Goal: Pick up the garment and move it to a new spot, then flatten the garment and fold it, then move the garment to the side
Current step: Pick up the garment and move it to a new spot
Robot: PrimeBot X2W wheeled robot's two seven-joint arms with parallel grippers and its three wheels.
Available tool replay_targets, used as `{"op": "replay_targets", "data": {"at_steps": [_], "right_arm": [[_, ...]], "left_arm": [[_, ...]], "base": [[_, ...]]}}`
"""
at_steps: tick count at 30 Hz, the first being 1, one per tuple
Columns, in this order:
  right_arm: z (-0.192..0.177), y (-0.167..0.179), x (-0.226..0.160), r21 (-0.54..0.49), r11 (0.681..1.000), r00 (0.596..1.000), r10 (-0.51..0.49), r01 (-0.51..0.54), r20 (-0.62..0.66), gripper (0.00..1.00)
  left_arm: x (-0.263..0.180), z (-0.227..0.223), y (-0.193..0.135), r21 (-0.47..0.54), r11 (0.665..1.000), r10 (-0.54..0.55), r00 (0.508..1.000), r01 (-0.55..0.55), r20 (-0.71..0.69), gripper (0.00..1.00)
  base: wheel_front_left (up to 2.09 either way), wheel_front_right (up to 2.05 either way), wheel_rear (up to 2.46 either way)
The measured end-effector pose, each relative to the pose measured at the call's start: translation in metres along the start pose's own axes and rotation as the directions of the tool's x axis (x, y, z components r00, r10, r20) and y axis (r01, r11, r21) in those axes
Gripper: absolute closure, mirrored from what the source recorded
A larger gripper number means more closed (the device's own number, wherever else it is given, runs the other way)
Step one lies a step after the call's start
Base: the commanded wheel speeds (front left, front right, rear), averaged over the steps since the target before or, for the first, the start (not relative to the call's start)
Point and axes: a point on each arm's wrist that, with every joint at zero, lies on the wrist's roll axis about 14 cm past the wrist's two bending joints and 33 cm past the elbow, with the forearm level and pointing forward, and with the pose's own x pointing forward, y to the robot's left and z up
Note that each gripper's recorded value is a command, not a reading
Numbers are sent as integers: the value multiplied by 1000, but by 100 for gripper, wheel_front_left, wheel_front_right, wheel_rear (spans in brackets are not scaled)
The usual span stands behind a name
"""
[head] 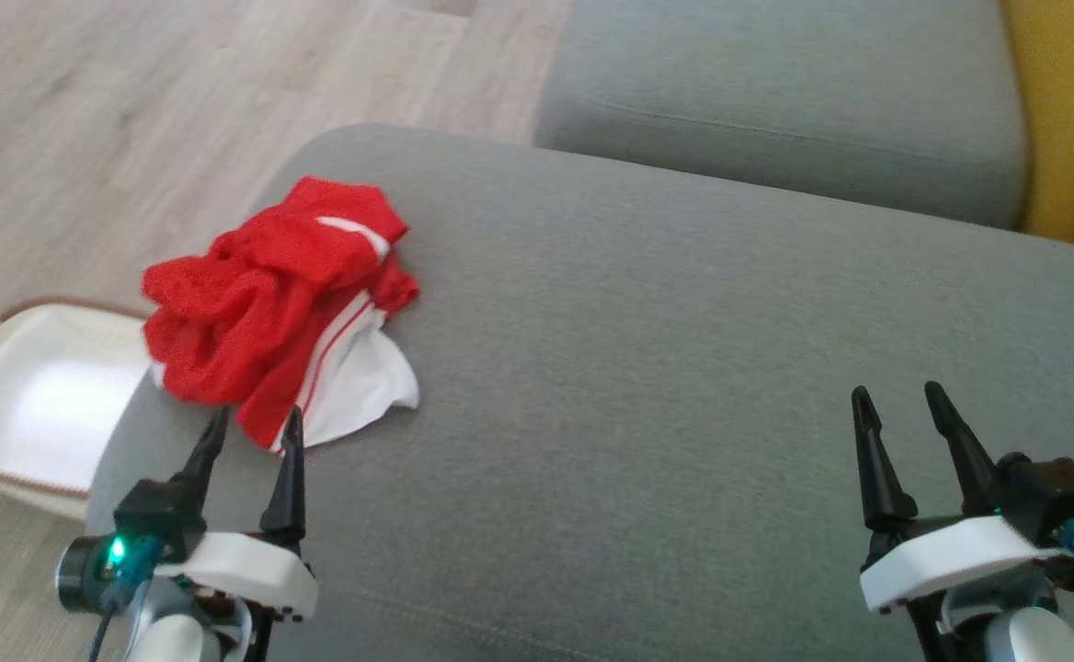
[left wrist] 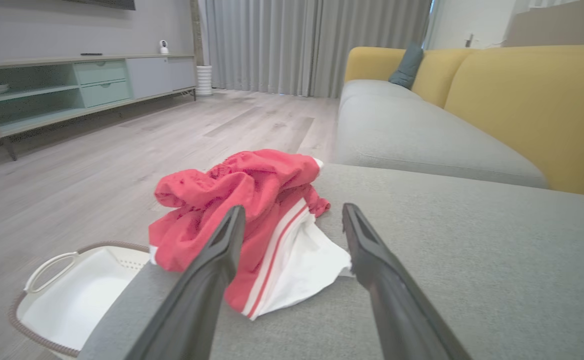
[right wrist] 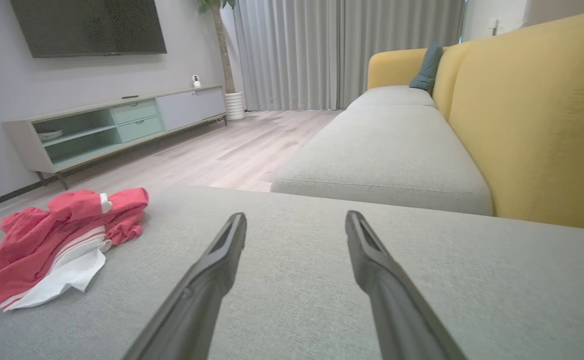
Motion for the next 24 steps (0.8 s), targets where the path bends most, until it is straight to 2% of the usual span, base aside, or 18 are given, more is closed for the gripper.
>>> {"op": "replay_targets", "data": {"at_steps": [8, 24], "right_arm": [[-4, 29, 18, -1, 995, 995, 95, -95, -16, 0], [-16, 29, 24, 19, 995, 993, 101, -100, -55, 0]], "left_arm": [[-18, 4, 34, 4, 994, 108, 994, -108, 11, 0], [-11, -3, 32, -2, 994, 106, 994, -106, -17, 0]], "base": [[0, 0, 0], [0, 0, 0]]}}
